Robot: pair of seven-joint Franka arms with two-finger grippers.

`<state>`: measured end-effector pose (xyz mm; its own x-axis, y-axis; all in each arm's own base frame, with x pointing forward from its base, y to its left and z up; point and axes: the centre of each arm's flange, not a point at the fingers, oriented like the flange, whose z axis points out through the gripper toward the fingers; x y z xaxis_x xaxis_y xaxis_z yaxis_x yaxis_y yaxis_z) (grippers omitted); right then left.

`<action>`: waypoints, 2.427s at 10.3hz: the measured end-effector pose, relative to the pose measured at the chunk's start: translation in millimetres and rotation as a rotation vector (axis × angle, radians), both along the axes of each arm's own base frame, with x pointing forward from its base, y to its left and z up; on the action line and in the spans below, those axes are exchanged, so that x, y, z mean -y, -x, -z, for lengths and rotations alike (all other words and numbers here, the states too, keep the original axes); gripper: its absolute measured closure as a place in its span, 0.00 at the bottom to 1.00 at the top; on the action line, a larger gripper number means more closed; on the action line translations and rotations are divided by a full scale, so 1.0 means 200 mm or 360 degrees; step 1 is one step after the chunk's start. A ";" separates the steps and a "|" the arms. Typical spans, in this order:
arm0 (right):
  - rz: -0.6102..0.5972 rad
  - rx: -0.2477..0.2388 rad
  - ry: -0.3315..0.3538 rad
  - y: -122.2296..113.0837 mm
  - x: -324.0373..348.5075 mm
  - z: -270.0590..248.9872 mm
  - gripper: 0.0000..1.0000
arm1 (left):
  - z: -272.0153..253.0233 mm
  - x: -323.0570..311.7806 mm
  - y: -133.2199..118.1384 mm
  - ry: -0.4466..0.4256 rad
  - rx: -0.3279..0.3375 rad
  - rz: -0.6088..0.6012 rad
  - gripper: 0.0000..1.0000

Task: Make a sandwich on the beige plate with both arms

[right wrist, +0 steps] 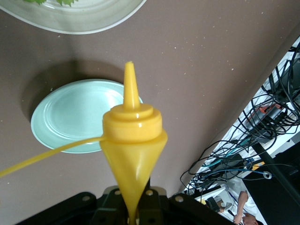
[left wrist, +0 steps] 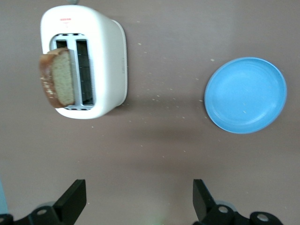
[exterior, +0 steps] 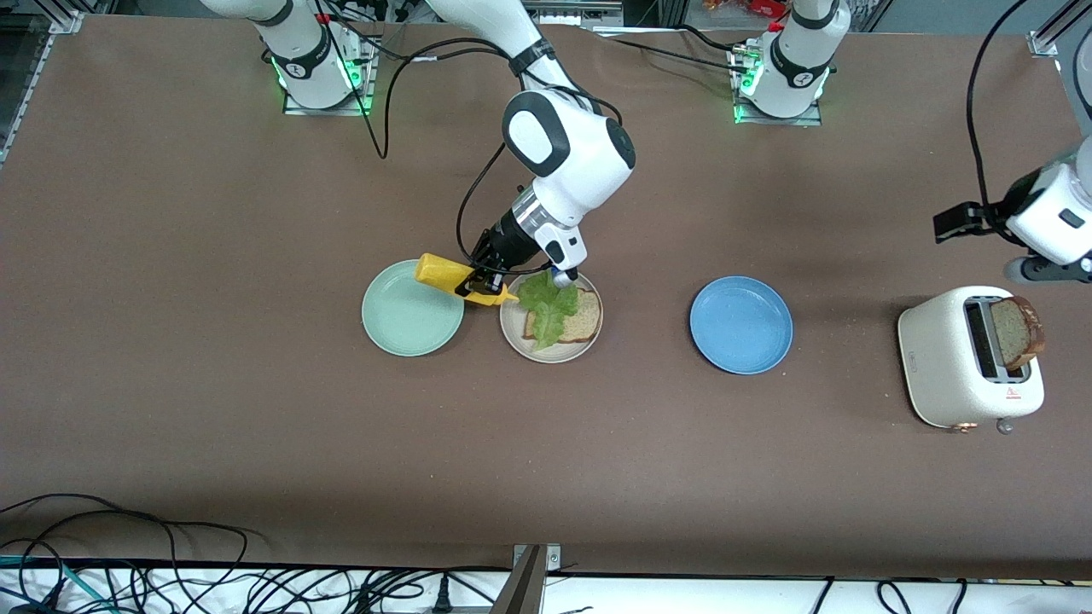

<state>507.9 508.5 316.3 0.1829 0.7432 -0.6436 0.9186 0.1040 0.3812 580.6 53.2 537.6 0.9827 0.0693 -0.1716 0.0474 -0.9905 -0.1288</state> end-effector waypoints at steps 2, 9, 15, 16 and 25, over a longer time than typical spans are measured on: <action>0.0056 -0.0010 -0.0043 -0.04 0.05 -0.03 0.92 | 0.12 -0.23 -0.06 -0.0089 -0.0003 0.0007 0.00; 0.0832 -0.0311 -0.0961 -0.52 0.73 -0.31 0.92 | 0.55 -0.68 -0.20 -0.0105 0.0017 0.0114 0.00; 0.0843 -0.0684 -0.1732 -0.76 1.59 -0.27 0.92 | 0.81 -0.82 -0.25 -0.0109 0.0033 0.0117 0.29; 0.0806 -0.0750 -0.1836 -0.75 1.74 -0.27 0.92 | 0.82 -0.82 -0.25 -0.0107 0.0027 0.0118 0.44; -0.0066 -0.1057 -0.2854 -0.64 2.72 0.21 0.92 | 0.65 -0.81 -0.32 -0.0128 0.0082 0.0118 0.91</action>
